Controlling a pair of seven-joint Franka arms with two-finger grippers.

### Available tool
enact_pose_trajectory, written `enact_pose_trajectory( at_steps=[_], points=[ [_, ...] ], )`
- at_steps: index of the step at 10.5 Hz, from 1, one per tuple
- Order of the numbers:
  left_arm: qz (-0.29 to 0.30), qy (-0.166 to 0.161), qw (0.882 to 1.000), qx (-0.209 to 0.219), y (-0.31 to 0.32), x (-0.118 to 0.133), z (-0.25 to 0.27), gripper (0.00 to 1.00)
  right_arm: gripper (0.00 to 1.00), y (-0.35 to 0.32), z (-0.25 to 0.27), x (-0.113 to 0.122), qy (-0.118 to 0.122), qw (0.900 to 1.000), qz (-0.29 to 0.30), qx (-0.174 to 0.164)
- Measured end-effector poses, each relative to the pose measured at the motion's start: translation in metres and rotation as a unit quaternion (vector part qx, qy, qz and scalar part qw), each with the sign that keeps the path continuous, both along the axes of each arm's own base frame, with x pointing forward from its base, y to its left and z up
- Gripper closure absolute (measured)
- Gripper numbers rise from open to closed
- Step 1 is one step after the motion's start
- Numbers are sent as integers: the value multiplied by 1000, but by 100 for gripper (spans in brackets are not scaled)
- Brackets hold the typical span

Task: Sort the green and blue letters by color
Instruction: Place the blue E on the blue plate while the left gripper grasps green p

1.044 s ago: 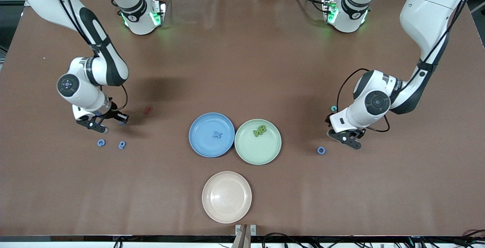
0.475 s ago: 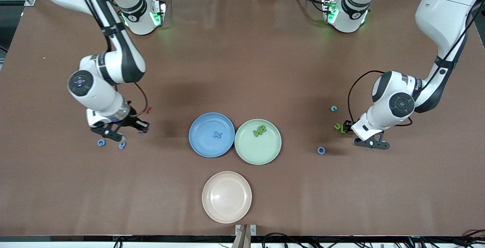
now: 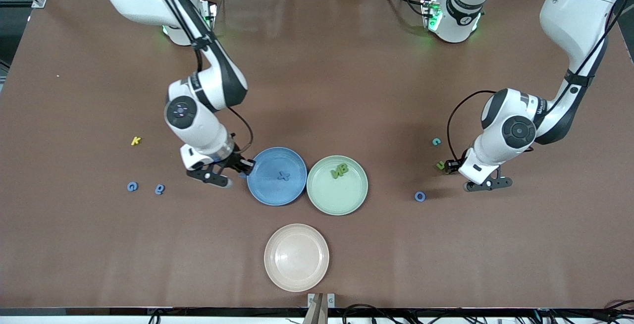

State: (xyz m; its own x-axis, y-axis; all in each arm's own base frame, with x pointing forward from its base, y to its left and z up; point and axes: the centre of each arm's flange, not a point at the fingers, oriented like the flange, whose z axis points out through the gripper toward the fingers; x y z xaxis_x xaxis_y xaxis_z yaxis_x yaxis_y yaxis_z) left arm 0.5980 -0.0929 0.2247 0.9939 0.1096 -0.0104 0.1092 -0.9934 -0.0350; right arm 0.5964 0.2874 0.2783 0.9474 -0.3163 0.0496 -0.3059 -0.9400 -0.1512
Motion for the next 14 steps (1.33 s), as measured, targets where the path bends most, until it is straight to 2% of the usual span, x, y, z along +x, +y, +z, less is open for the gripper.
enact_pose_trajectory(
  at_steps=[3,4,7,9,11,14],
  points=[
    [4,-5,1000,-3,4,1,-1,38,73,44,-8,2,-7,1000,7,7],
    [3,-7,1000,-6,2,1,-5,40,70,54,-8,0,-8,1000,8,9],
    [-8,-14,1000,-14,-4,0,-18,41,30,52,-6,4,-5,1000,5,5],
    [-15,-15,1000,-16,-6,-1,-26,41,3,29,-3,14,9,1000,-1,-5],
    [-17,-14,1000,-16,-5,-1,-30,43,0,-34,14,35,13,999,-10,-37],
    [-16,-9,1000,-18,-4,-3,-38,45,0,-179,28,60,30,998,-24,-56]
  ],
)
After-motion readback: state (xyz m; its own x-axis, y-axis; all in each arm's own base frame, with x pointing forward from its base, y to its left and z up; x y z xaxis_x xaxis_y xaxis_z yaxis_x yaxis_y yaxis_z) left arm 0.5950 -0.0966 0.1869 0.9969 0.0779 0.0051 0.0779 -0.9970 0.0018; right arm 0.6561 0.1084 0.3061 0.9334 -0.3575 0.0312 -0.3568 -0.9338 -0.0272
